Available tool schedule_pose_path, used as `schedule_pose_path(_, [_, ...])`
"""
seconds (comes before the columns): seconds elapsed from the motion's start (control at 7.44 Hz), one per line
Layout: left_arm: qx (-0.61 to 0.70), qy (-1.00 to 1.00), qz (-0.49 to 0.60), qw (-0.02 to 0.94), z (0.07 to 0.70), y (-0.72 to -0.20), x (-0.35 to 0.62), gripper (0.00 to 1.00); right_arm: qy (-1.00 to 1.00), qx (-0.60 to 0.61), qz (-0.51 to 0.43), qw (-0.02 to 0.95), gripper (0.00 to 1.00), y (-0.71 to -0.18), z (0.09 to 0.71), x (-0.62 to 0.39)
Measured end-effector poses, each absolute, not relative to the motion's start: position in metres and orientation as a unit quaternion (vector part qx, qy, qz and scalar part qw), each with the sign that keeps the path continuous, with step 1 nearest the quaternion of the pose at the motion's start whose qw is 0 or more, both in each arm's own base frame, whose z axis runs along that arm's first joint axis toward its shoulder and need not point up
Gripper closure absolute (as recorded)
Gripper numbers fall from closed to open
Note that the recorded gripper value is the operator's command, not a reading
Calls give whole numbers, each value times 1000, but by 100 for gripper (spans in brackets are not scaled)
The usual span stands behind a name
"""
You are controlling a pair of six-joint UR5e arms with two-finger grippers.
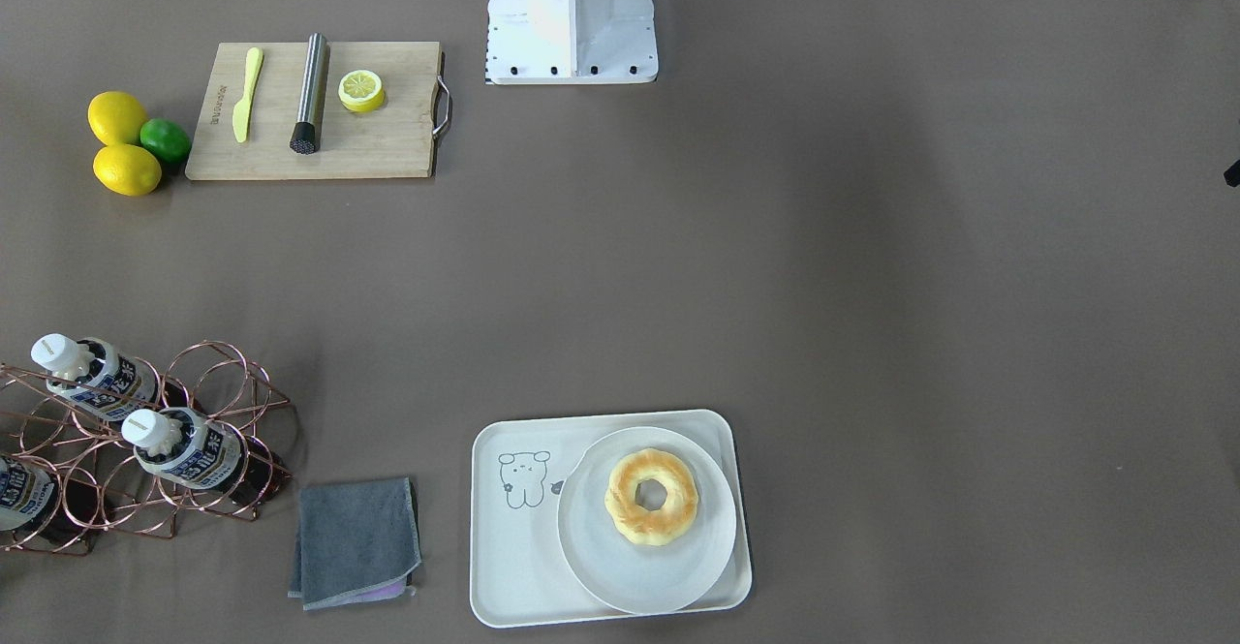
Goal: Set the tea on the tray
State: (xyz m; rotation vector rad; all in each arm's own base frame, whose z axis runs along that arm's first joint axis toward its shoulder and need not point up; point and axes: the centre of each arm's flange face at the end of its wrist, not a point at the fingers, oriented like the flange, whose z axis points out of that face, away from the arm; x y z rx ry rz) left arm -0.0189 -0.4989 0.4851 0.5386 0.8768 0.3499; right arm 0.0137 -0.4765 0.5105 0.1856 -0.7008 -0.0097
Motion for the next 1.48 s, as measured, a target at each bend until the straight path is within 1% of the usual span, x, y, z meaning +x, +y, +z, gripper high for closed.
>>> schedule_pose_path(0.54, [270,424,170,848,461,-505,-5,1,-379,80,60,920,3,-537,416,-88])
schedule_pose_path(0.81, [273,425,170,846,459,-505,-4,1,-378,84,64,920,4,-553,394,-119])
schedule_pose_path(1.08, [273,426,170,846,459,-506,-4,1,-392,103,69,911,6,-567,394,-137])
schedule_pose_path(1.21, [273,426,170,846,459,-505,-4,1,-400,114,68,907,13,-573,401,-145])
schedule_pose_path(1.34, [273,426,170,846,459,-505,-4,1,-399,126,66,906,22,-578,403,-153])
schedule_pose_path(1.48, [272,427,170,845,459,-505,-4,1,-396,133,65,906,33,-580,403,-158])
